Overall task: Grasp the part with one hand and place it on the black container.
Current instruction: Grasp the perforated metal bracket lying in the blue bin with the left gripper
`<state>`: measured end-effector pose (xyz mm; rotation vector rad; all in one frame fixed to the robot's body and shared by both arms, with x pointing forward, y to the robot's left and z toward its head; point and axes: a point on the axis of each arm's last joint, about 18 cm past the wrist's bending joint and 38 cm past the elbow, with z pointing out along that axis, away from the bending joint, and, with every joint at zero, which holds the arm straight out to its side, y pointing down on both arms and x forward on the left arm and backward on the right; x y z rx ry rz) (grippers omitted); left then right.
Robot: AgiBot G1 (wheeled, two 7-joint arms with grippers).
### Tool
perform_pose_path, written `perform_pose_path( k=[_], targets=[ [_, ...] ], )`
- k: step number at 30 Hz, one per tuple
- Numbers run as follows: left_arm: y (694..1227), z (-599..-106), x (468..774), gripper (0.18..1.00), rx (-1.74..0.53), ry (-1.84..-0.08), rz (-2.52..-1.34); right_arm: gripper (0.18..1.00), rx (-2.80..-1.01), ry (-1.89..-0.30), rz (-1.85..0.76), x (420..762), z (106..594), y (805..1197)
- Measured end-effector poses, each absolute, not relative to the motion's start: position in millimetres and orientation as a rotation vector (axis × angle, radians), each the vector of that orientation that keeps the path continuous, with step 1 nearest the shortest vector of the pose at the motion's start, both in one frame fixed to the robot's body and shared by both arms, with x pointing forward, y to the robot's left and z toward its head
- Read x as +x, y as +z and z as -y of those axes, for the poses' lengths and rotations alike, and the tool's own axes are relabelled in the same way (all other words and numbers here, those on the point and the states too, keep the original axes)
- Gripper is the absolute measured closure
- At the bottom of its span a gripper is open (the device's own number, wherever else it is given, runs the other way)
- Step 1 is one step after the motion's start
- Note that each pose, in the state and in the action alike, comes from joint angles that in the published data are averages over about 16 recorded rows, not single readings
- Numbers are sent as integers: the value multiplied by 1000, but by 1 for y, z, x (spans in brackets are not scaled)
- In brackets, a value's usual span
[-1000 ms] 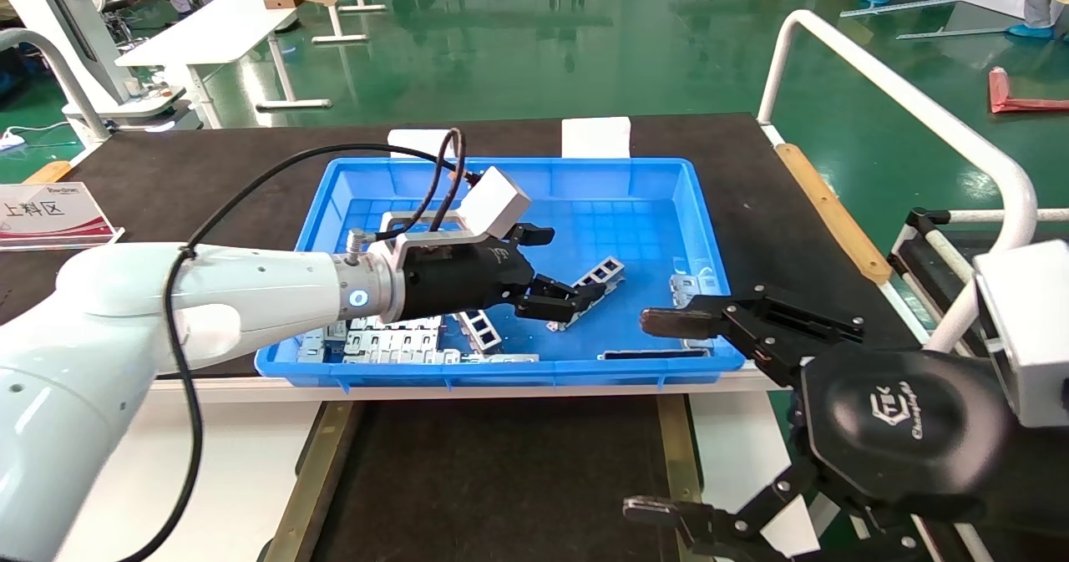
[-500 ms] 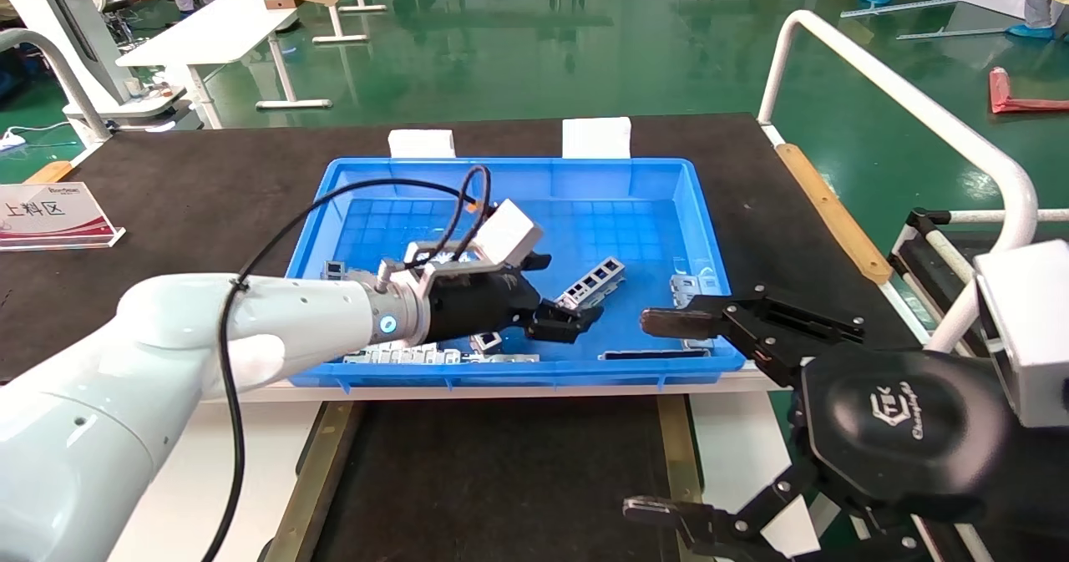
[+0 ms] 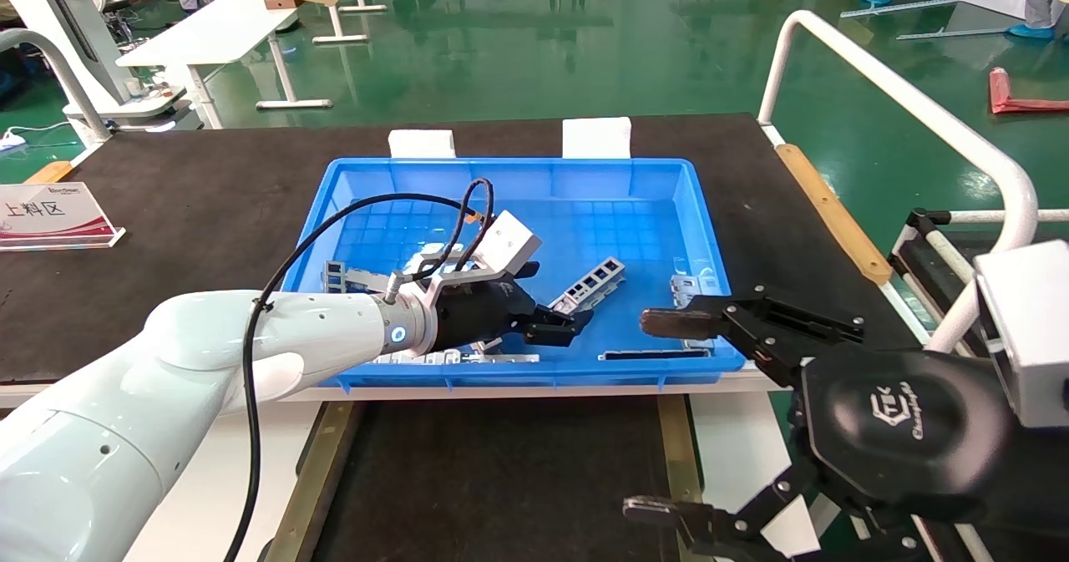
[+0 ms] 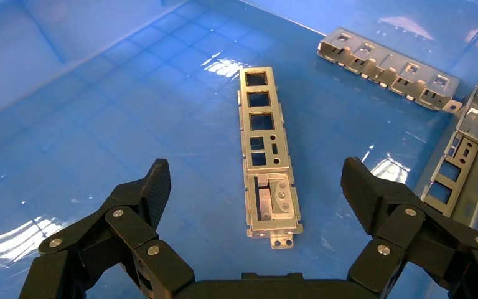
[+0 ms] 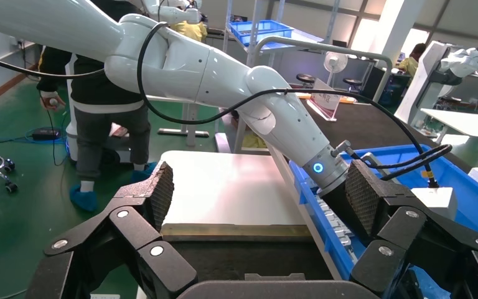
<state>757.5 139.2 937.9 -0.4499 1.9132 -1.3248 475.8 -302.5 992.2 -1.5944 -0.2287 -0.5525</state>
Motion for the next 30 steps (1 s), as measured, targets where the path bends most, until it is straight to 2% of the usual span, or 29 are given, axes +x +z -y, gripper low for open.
perform_pose_path(
  k=[9,15,21,30],
  targets=[
    [933,-140,760,217,-482,-1322,-1909,222,-1594,-553,229,476,302,992],
    [931,-142,761,275,-499,-1318,-1908,287,-1594,-553,229,476,302,992],
    [929,-144,762,369,-510,-1316,-1908,385,-1594,-553,229,476,302,992],
    [927,-144,762,558,-511,-1317,-1912,596,-1594,-553,229,476,302,992]
  ],
)
